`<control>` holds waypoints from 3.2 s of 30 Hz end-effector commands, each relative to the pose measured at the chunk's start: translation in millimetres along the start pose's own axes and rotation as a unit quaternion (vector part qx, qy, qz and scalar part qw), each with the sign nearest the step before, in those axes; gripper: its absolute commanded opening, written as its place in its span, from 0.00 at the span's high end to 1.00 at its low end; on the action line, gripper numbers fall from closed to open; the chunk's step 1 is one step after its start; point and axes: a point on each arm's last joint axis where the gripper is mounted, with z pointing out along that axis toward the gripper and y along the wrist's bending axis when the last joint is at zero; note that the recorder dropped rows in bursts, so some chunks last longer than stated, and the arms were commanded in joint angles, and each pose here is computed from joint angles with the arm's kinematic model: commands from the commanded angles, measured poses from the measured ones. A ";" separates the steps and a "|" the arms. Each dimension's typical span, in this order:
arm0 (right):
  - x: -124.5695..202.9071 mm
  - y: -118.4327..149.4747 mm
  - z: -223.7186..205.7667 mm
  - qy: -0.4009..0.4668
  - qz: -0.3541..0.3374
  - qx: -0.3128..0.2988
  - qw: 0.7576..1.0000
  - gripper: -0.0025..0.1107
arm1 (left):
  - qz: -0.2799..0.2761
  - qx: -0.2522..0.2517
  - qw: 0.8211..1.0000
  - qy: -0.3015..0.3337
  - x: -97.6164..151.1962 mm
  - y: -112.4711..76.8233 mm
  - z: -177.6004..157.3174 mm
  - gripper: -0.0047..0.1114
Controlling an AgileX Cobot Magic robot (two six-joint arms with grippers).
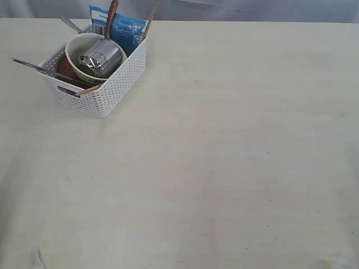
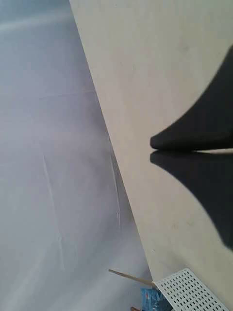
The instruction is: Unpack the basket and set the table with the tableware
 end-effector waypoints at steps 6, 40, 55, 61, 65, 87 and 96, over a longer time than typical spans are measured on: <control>-0.7 0.3 -0.3 -0.008 0.003 -0.003 1.000 0.98 | -0.005 0.001 1.000 -0.001 0.8 -0.3 0.1 0.96; -18.5 3.2 -2.4 -0.105 0.017 -0.021 0.994 0.98 | -0.005 0.001 1.000 -0.001 0.8 -0.3 0.1 0.96; -55.6 12.1 -11.6 -0.249 0.067 -0.064 0.964 0.55 | 0.000 -0.001 1.000 -0.002 0.8 0.0 0.1 0.96; -91.9 29.8 11.2 -0.205 -0.008 -0.059 0.977 0.72 | 0.000 -0.001 1.000 -0.002 0.8 0.0 0.1 0.96; -100.8 33.5 37.1 -0.161 -0.023 -0.047 0.986 0.87 | 0.000 -0.001 1.000 -0.002 0.8 0.0 0.1 0.96; -73.7 123.1 160.4 0.162 -0.133 -0.160 0.965 0.46 | 0.000 -0.001 1.000 -0.002 0.8 0.0 0.1 0.96; -76.7 159.7 198.1 0.215 -0.169 -0.148 0.950 0.46 | 0.000 -0.001 1.000 -0.002 0.8 0.0 0.1 0.96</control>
